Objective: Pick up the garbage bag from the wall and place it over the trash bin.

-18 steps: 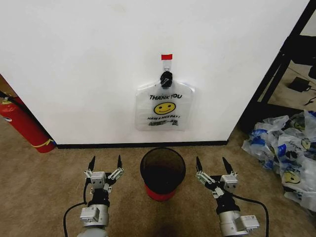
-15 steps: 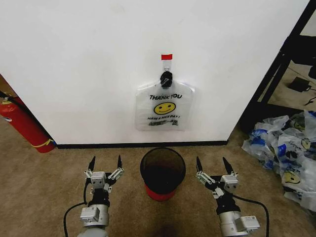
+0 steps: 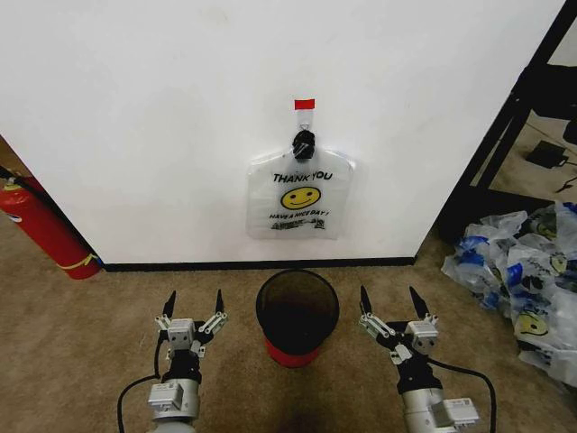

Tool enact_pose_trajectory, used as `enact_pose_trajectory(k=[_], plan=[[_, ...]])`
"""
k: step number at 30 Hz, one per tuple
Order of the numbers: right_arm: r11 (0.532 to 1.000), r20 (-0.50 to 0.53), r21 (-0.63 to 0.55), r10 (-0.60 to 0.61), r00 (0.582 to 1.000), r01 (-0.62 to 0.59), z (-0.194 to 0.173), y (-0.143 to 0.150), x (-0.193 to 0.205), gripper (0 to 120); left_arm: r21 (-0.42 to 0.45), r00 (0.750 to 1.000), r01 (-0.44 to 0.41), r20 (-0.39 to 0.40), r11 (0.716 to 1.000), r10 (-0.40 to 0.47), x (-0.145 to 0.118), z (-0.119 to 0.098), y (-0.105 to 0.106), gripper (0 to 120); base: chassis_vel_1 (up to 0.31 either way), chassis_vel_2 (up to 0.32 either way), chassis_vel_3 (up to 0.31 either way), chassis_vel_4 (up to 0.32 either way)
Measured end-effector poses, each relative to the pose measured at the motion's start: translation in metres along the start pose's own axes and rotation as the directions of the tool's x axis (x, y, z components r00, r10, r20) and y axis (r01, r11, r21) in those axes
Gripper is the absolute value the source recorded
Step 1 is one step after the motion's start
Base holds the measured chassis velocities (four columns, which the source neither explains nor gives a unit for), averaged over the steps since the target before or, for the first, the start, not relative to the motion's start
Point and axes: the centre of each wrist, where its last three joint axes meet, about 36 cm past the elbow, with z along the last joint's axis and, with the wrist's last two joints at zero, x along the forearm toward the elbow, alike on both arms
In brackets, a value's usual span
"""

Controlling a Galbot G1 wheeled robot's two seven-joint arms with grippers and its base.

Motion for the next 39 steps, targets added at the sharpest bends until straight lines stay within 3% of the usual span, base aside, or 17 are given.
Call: enact_pose_trajectory(k=[4, 8, 12, 16, 18, 23, 26, 28, 31, 39], plan=[[0.999, 0.027, -0.045, -0.025, 0.999, 0.026, 0.004, -0.010, -0.020, 100, -0.013, 1.000, -0.003, 0.000, 1.000, 0.003, 0.003, 0.000, 0.001, 100, 0.000, 0.000, 0.000, 0.000], [0.980, 0.060, -0.159, -0.114, 0.992, 0.122, 0.006, -0.034, -0.061, 100, -0.026, 1.000, -0.021, 0.002, 0.999, 0.021, 0.003, -0.002, 0.002, 100, 0.000, 0.000, 0.000, 0.000], [0.960, 0.068, -0.190, -0.198, 0.978, 0.208, 0.010, -0.041, -0.093, 100, -0.027, 1.000, -0.021, -0.004, 0.999, 0.021, 0.005, -0.001, 0.000, 100, 0.000, 0.000, 0.000, 0.000], [0.895, 0.099, -0.269, -0.342, 0.935, 0.356, 0.006, -0.035, -0.169, 100, -0.039, 1.000, -0.007, -0.005, 0.999, 0.007, 0.012, -0.003, 0.000, 100, 0.000, 0.000, 0.000, 0.000], [0.883, 0.102, -0.289, -0.356, 0.929, 0.370, 0.005, -0.034, -0.179, 100, -0.041, 1.000, -0.005, -0.002, 0.999, 0.004, 0.012, -0.004, 0.001, 100, 0.000, 0.000, 0.000, 0.000], [0.793, 0.091, -0.456, -0.411, 0.907, 0.405, 0.006, -0.018, -0.254, 100, -0.053, 1.000, 0.015, 0.020, 0.998, -0.014, 0.015, -0.016, 0.008, 100, 0.000, 0.000, 0.000, 0.000], [0.763, 0.101, -0.502, -0.416, 0.904, 0.408, -0.001, -0.010, -0.272, 100, -0.056, 1.000, 0.018, 0.022, 0.998, -0.017, 0.016, -0.017, 0.008, 100, 0.000, 0.000, 0.000, 0.000], [0.693, 0.131, -0.589, -0.427, 0.895, 0.416, -0.017, 0.010, -0.298, 100, -0.054, 0.999, 0.026, 0.025, 0.998, -0.024, 0.019, -0.019, 0.007, 100, 0.000, 0.000, 0.000, 0.000], [0.630, 0.159, -0.658, -0.421, 0.893, 0.414, -0.027, 0.030, -0.320, 100, -0.049, 0.999, 0.033, 0.025, 0.998, -0.031, 0.020, -0.020, 0.006, 100, 0.000, 0.000, 0.000, 0.000], [0.569, 0.174, -0.728, -0.384, 0.907, 0.381, -0.034, 0.046, -0.341, 100, -0.051, 0.999, 0.035, 0.029, 0.998, -0.034, 0.020, -0.022, 0.007, 100, 0.000, 0.000, 0.000, 0.000]])
